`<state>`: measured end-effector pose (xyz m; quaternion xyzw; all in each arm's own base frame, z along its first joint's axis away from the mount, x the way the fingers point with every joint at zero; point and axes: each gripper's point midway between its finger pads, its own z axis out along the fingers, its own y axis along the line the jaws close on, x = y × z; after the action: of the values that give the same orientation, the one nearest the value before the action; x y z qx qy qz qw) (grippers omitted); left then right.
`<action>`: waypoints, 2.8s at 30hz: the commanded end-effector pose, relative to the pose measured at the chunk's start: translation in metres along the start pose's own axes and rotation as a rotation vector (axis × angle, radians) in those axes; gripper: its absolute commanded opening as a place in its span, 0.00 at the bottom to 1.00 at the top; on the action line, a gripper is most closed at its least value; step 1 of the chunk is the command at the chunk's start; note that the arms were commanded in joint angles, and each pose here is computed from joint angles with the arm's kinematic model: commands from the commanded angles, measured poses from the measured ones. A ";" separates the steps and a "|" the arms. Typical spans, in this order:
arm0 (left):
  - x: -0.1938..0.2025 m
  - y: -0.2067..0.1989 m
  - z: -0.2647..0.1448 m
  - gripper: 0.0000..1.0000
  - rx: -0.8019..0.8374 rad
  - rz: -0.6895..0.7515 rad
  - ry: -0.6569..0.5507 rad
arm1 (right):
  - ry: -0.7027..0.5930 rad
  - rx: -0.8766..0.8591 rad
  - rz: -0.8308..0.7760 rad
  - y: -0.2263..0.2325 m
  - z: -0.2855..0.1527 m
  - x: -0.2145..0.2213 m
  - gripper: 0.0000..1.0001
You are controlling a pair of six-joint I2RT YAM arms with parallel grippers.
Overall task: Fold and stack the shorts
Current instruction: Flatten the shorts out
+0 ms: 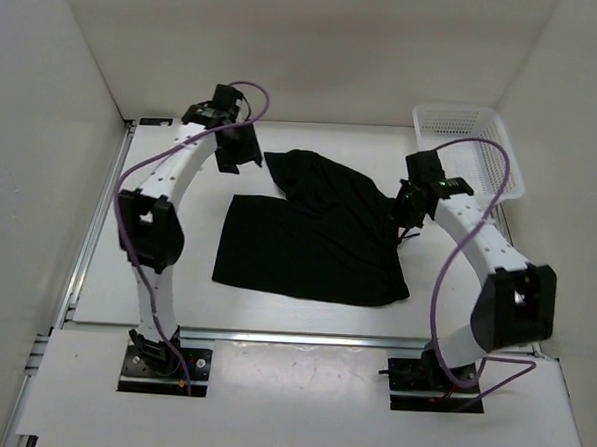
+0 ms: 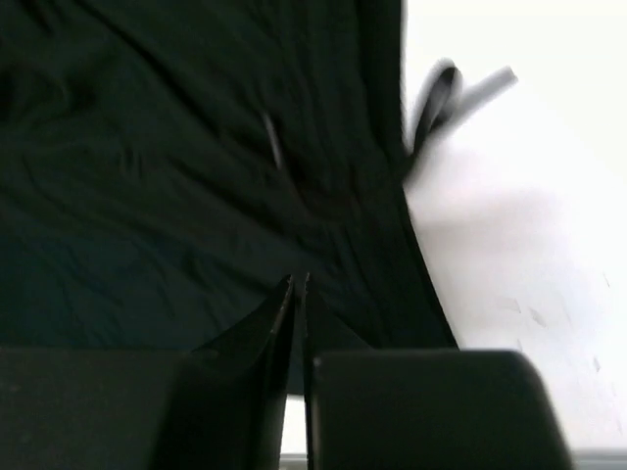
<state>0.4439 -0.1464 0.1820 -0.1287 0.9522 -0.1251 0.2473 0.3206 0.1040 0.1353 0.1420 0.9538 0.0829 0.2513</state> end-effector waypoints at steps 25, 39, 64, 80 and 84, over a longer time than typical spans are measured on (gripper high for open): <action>0.012 -0.108 0.172 0.72 0.170 0.022 0.103 | 0.202 0.064 -0.020 -0.009 0.085 0.011 0.75; -0.044 -0.050 0.097 0.10 0.093 0.014 -0.028 | 0.216 0.061 -0.010 -0.007 0.113 0.014 0.00; -0.013 0.128 0.030 0.71 -0.269 -0.133 0.049 | 0.157 0.061 -0.149 0.011 0.066 0.019 0.74; 0.186 0.194 0.019 0.71 -0.392 -0.394 0.252 | 0.320 -0.156 0.029 -0.010 0.024 0.139 0.73; 0.191 0.206 0.035 0.60 -0.448 -0.362 0.294 | 0.388 -0.141 0.013 -0.013 0.036 0.152 0.72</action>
<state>0.2379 -0.0222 0.0101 -0.3262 0.9448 0.0291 0.0116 0.1978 0.1267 0.0311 0.1193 0.9805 0.1400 0.0687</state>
